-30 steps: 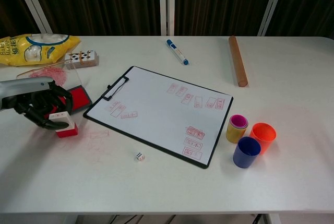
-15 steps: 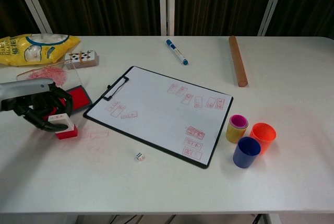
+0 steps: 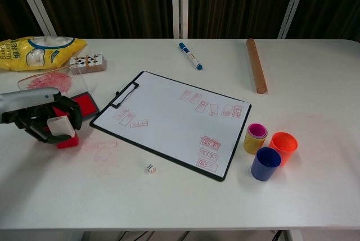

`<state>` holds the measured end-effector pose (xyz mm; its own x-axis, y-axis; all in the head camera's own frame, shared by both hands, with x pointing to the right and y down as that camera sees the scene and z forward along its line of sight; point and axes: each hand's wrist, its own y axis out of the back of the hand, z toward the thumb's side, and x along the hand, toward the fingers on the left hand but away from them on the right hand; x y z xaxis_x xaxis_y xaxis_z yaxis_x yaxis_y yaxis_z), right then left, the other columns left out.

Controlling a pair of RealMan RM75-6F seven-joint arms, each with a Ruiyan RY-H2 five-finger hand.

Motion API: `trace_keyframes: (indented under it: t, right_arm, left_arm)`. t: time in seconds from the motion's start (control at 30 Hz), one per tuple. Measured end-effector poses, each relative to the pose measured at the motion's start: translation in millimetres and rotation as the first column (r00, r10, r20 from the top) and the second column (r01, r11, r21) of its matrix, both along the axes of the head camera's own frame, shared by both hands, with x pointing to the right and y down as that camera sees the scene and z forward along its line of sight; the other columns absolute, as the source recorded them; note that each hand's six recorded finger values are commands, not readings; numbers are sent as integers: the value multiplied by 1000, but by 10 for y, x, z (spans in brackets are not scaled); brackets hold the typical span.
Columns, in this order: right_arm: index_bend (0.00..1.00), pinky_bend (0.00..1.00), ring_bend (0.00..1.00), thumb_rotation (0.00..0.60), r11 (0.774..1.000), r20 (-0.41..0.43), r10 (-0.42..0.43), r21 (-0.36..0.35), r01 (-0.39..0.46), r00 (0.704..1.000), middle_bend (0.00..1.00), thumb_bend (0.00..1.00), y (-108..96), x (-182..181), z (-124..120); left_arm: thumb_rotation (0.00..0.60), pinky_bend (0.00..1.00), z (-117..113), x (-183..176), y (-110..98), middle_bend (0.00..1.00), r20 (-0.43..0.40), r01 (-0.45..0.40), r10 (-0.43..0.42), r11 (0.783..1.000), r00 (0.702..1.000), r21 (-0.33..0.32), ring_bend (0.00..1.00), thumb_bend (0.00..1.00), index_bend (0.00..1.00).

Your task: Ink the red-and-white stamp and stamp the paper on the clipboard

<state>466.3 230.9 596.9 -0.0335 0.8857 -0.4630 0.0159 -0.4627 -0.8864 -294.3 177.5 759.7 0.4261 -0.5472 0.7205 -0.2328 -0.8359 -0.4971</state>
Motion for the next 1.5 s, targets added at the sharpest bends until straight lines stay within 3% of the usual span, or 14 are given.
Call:
trace_keyframes:
  t: [0.7,0.9,1.0,1.07,1.13,1.2,1.23,1.27,1.4,1.5]
  right_arm:
    - [0,0,0,600,1000,-4,2,7,-2,1000,0,258,-3,11,-19]
    - [0,0,0,600,1000,-1,2,14,-2,1000,0,259,-25,7,-29]
    - [0,0,0,600,1000,3,2,19,-2,1000,0,258,-36,5,-40]
    - [0,0,0,600,1000,6,3,26,-3,1000,0,259,-40,7,-55]
    - [0,0,0,600,999,7,5,34,-6,1000,0,258,-42,17,-75]
    - [0,0,0,600,999,8,7,43,-7,1000,0,259,-44,31,-100]
    - [0,0,0,600,999,8,8,51,-9,1000,0,259,-46,43,-119]
    - [0,0,0,600,998,7,9,57,-10,1000,0,259,-49,53,-134]
    - [0,0,0,600,996,-5,15,86,-14,1000,0,255,-51,111,-206]
    - [0,0,0,600,995,-17,21,100,-19,1000,0,247,-48,156,-246]
  left_arm:
    - [600,960,-175,40,-43,419,-36,-1,3,999,999,41,854,279,389]
    - [600,960,-460,119,-153,410,-99,25,-16,996,995,89,841,216,374]
    - [600,951,-704,138,-260,413,-139,54,-35,989,990,137,803,161,379]
    - [600,900,-895,102,-355,401,-157,83,-52,976,986,202,724,157,377]
    - [549,741,-1100,4,-444,337,-149,102,-59,949,987,298,558,158,339]
    - [410,474,-1275,-129,-493,210,-110,100,-61,914,992,392,306,158,257]
    - [283,325,-1378,-234,-506,126,-67,86,-62,889,996,450,169,158,205]
    - [209,263,-1440,-316,-502,89,-25,67,-63,871,998,487,114,156,182]
    - [33,219,-1632,-710,-373,67,187,-43,-87,802,978,595,78,142,168]
    - [0,211,-1773,-1077,-161,67,297,-69,-156,776,942,627,76,135,152]
